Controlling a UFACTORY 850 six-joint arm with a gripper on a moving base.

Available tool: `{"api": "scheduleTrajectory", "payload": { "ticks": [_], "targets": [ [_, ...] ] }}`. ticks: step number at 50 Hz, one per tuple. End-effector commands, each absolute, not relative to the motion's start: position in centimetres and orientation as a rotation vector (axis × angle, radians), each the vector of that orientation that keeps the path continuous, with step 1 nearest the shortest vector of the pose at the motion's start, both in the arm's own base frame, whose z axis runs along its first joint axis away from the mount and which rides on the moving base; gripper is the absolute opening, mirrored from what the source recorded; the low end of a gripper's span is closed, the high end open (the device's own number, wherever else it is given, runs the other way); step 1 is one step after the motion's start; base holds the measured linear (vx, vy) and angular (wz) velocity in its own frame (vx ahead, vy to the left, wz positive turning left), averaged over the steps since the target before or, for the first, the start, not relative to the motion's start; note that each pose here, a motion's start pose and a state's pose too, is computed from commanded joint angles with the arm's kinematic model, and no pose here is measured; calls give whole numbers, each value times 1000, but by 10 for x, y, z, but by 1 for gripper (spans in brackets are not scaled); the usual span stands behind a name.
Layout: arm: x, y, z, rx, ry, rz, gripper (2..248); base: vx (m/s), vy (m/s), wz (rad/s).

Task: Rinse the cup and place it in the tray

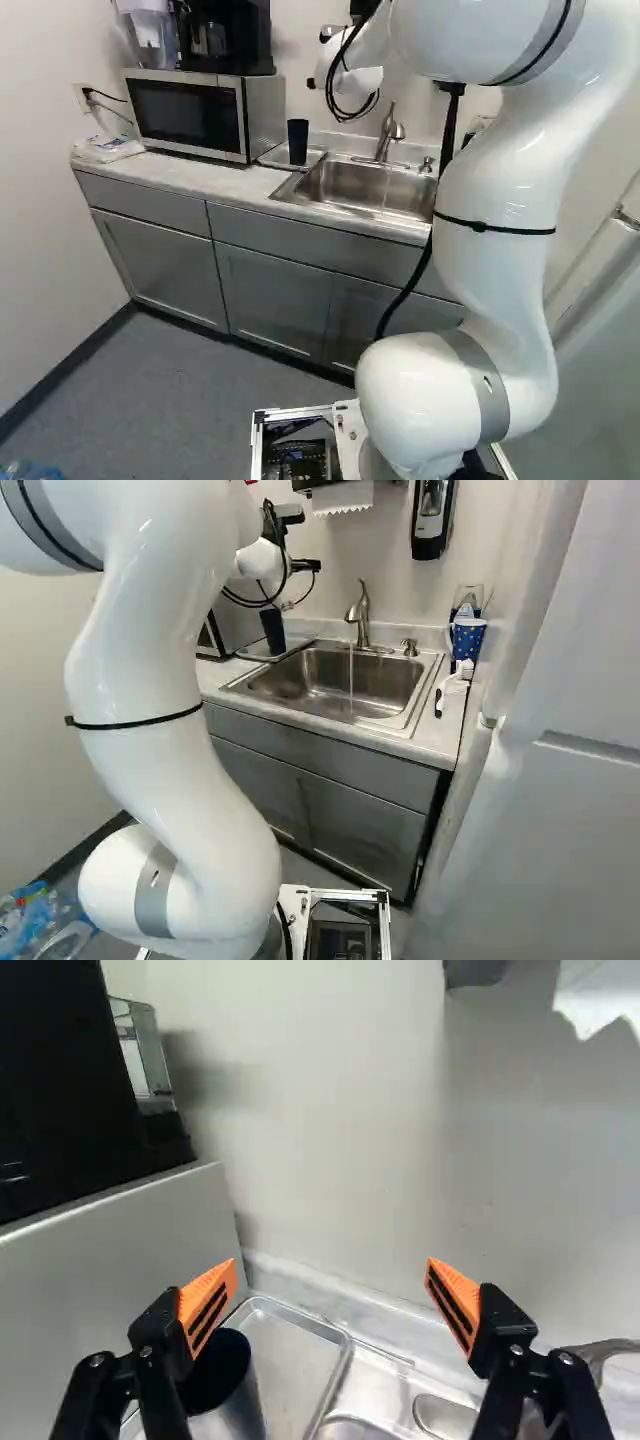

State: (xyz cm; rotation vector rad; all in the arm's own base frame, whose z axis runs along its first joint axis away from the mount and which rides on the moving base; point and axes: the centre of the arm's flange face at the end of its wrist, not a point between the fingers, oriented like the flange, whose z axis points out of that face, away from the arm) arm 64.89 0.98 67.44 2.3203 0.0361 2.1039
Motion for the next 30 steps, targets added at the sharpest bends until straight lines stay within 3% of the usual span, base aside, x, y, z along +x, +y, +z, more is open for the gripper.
{"api": "scheduleTrajectory", "payload": {
  "ticks": [30],
  "targets": [
    [634, -33, 677, 2291, -42, 2069, 247, 0, 0, 0]
  ]
}}
